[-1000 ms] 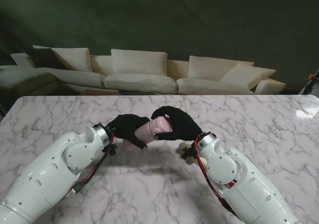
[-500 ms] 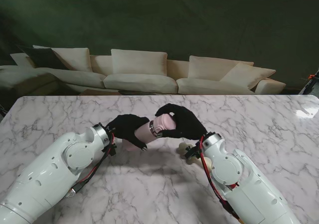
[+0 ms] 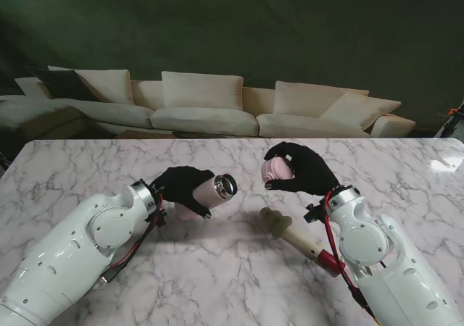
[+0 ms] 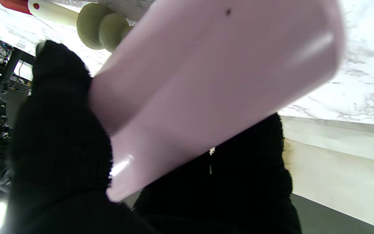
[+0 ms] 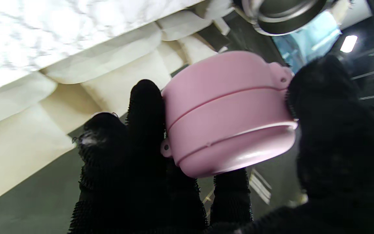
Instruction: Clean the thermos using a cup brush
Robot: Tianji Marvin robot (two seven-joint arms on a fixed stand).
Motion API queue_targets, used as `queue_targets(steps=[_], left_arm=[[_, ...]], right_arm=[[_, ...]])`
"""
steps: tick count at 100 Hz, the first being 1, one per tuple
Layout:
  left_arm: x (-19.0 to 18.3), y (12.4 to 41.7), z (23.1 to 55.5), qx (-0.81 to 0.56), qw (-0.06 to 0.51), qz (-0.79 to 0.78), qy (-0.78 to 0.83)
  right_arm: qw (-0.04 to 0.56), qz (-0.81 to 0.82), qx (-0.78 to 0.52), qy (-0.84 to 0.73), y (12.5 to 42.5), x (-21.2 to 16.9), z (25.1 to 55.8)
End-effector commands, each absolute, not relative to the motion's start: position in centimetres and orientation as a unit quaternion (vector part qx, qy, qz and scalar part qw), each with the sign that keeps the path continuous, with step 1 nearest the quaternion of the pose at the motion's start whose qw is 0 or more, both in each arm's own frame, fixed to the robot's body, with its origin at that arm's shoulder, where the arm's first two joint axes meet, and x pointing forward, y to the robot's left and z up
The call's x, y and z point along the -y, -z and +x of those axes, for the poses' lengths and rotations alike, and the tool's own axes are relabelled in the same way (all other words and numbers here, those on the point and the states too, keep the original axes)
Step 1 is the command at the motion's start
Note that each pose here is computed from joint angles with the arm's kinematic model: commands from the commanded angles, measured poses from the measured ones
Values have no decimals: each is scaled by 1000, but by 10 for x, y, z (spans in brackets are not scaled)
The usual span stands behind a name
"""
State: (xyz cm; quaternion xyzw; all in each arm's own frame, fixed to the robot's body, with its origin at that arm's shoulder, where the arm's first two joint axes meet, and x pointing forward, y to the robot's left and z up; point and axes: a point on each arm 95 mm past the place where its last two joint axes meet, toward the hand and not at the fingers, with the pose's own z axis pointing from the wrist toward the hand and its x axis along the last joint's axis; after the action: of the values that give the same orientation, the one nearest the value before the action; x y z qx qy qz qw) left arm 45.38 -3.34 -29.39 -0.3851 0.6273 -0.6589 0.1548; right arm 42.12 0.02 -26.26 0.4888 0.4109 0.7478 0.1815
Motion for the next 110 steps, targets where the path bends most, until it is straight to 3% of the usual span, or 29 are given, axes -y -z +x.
queue_targets(steps=[1, 43, 110], left_arm=[[35, 292, 455, -632, 152, -381, 658], [34, 293, 455, -632, 151, -382, 657], [34, 297, 455, -632, 150, -384, 656]], right_arm=[[203, 502, -419, -729, 268, 19, 425], [307, 554, -485, -603, 314, 84, 468], [344, 590, -532, -501, 383, 108, 478]])
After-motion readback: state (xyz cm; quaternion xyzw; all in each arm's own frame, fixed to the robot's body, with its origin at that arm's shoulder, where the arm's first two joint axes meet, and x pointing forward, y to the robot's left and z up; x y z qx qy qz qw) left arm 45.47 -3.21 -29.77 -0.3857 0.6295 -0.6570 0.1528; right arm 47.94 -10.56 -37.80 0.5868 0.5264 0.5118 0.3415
